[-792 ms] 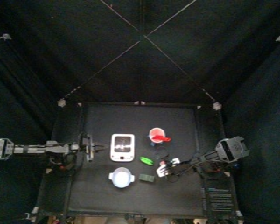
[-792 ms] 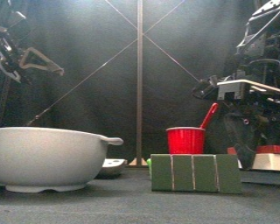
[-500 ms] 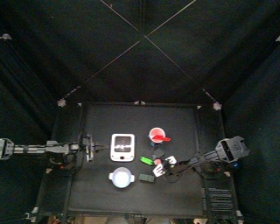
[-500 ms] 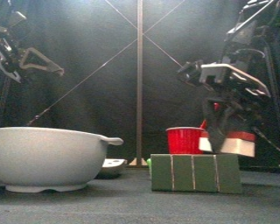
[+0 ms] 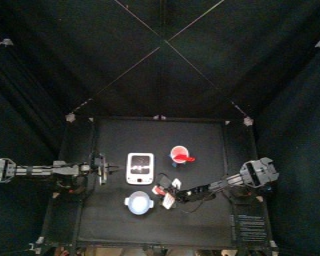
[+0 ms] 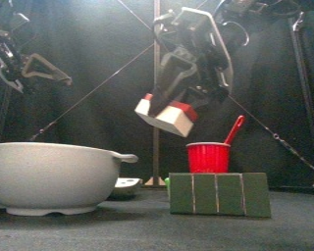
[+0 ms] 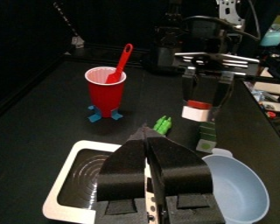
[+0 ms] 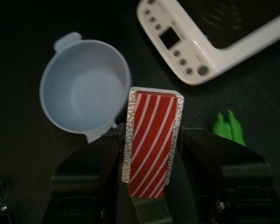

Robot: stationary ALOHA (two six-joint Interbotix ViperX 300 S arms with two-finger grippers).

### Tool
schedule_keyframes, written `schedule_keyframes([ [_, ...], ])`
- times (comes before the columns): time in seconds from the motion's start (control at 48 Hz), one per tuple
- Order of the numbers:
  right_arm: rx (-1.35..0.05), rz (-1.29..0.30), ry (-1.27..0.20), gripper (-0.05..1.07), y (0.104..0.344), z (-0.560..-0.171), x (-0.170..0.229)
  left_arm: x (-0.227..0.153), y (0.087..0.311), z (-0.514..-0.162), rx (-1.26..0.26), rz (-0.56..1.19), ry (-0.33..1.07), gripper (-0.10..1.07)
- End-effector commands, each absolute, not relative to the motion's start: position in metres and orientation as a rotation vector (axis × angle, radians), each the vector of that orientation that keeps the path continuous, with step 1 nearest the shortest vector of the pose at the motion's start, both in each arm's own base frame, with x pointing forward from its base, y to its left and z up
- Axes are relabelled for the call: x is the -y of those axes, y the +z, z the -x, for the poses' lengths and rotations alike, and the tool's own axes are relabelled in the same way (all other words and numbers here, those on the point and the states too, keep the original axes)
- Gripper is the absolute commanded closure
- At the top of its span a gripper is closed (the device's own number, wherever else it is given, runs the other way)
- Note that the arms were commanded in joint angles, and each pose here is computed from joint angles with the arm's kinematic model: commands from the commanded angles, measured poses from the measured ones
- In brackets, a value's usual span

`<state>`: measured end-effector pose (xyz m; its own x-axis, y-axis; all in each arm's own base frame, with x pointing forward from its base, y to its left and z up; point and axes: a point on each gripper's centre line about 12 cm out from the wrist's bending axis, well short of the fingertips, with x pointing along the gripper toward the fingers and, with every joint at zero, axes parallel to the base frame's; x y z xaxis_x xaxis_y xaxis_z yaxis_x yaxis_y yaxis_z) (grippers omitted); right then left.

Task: Place salmon sushi in bowl

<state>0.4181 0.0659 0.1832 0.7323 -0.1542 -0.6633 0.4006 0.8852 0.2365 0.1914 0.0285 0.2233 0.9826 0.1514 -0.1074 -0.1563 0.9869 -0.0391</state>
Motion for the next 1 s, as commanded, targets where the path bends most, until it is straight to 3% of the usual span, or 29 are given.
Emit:
schedule_keyframes([
  [0.0, -0.604, -0.339, -0.251, 0.50, 0.206, -0.439, -0.069, -0.030, 0.229, -0.193, -0.084, 0.048, 0.160, 0.65],
  [0.375, -0.574, -0.296, -0.144, 0.49, 0.192, -0.487, -0.089, -0.030, 0.229, -0.193, -0.084, 0.046, 0.160, 0.65],
  [0.792, -0.600, -0.335, -0.138, 0.48, 0.173, -0.501, -0.095, -0.030, 0.229, -0.193, -0.083, 0.046, 0.160, 0.65],
  [0.979, -0.605, -0.359, -0.148, 0.34, 0.172, -0.502, -0.093, -0.029, 0.229, -0.193, -0.083, 0.046, 0.158, 0.65],
])
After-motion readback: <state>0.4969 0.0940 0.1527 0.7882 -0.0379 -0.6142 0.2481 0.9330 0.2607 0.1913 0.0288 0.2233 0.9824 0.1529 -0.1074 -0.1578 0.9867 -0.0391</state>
